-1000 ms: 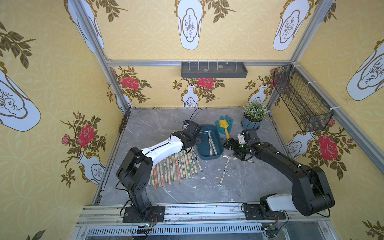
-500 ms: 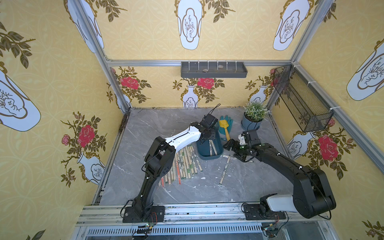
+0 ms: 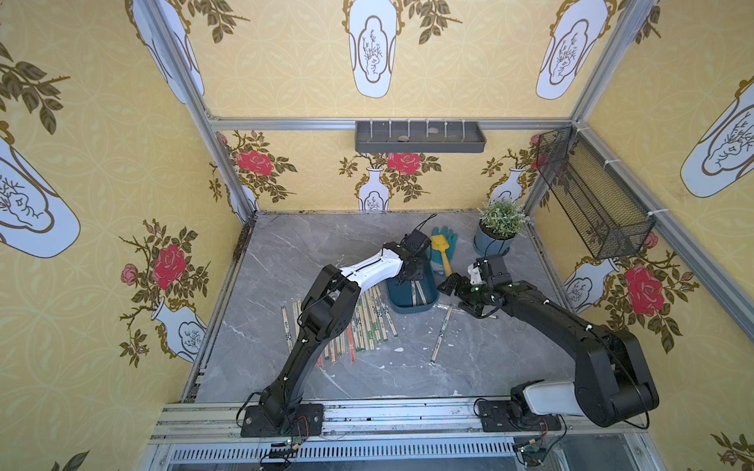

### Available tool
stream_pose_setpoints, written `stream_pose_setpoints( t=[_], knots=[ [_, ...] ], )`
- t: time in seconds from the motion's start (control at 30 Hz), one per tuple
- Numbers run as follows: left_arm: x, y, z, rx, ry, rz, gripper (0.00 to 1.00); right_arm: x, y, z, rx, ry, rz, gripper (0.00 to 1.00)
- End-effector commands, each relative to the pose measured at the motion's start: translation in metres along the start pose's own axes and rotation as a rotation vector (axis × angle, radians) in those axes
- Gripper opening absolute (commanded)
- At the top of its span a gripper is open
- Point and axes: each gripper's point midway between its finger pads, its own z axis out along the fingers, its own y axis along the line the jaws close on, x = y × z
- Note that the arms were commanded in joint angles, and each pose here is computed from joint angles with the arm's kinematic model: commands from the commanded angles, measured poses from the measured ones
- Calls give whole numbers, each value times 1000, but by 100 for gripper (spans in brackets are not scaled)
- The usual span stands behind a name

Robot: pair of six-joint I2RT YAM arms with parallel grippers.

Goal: Take the paired disposable chopsticks out of the storage box
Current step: Pick up the paired disposable chopsticks from the storage box.

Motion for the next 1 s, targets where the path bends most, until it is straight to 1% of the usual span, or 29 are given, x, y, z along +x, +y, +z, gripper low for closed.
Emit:
stream_pose_setpoints(
  t=[0.0,0.23,0.3,0.5,0.67,0.77,0.9,0.97],
  knots=[
    [9,9,10,-43,30,21,45,-5,6,-1,-16,-16,-12,98],
    [22,18,23,-82,66,35,44,-7,9,-2,-20,-18,-16,98],
    [23,22,23,-95,67,35,42,-8,9,-2,-21,-19,-17,97],
    [24,26,21,-99,57,33,26,-8,10,-3,-22,-20,-16,98],
    [20,26,17,-85,44,33,10,-8,11,-4,-24,-21,-15,97],
    [11,22,9,-62,22,35,0,-7,10,-4,-21,-21,-16,97],
    [-8,13,-12,-16,-31,41,0,-7,10,-4,-20,-21,-15,97],
    [-20,8,-29,12,-70,39,0,-7,9,-4,-19,-20,-13,97]
  ],
)
